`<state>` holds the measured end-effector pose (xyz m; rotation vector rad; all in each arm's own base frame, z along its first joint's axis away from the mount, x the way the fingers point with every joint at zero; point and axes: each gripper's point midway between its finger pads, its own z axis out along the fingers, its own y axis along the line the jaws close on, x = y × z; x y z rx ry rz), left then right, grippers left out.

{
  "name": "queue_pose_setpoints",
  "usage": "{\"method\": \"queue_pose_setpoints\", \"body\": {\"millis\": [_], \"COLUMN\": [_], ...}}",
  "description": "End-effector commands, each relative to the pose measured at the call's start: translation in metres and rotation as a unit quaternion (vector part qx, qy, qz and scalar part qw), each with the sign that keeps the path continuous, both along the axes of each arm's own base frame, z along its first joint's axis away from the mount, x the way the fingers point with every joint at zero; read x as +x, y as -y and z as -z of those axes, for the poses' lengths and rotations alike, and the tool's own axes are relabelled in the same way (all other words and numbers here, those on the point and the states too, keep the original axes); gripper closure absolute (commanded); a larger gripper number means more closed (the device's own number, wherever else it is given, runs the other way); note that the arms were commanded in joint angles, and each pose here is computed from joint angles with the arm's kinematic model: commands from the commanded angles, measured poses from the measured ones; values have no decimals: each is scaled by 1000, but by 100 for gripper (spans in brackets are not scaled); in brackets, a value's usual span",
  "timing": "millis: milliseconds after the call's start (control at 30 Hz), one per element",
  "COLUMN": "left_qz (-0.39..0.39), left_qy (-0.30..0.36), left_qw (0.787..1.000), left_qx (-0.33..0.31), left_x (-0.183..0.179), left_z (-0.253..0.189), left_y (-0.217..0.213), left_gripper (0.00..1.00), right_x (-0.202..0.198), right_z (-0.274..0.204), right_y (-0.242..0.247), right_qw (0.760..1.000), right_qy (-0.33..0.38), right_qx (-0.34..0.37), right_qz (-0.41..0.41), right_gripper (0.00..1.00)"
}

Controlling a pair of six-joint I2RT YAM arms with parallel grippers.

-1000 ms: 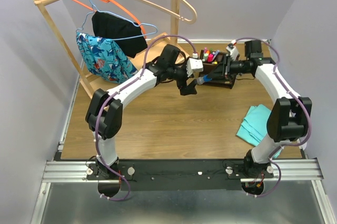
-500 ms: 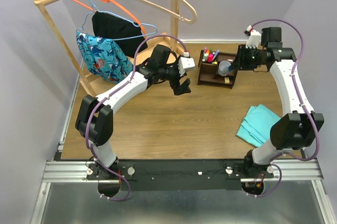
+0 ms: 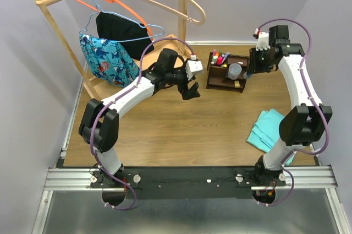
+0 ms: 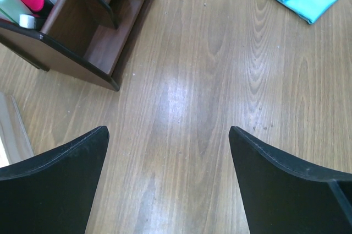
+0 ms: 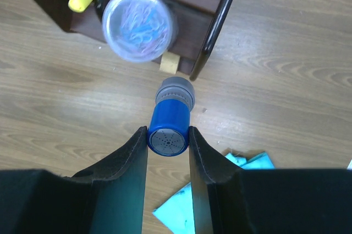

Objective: Sort the stationery into containers
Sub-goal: Place the stationery in the storage box.

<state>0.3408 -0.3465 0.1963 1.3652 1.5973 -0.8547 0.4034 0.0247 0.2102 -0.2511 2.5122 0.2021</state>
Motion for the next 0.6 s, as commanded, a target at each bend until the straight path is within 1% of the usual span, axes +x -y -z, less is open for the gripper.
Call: {"method": "queue_pose_setpoints", "body": {"millis": [0, 567], "left_qz": [7, 1], "left_qy": [-2, -19], "left_qw": [1000, 1000], "left_qx": [-19, -8], "left_x": [1, 1], "left_z": [-2, 12], "left_y": [7, 5], "left_gripper": [1, 1], "right_x": [20, 56], "right_z": [-2, 20], "right_y": [10, 7], "right_qw": [1000, 1000], "right_qy": [10, 1], "right_qx": [-23, -12], "right_qz": [4, 2], "right_gripper": [81, 81]}}
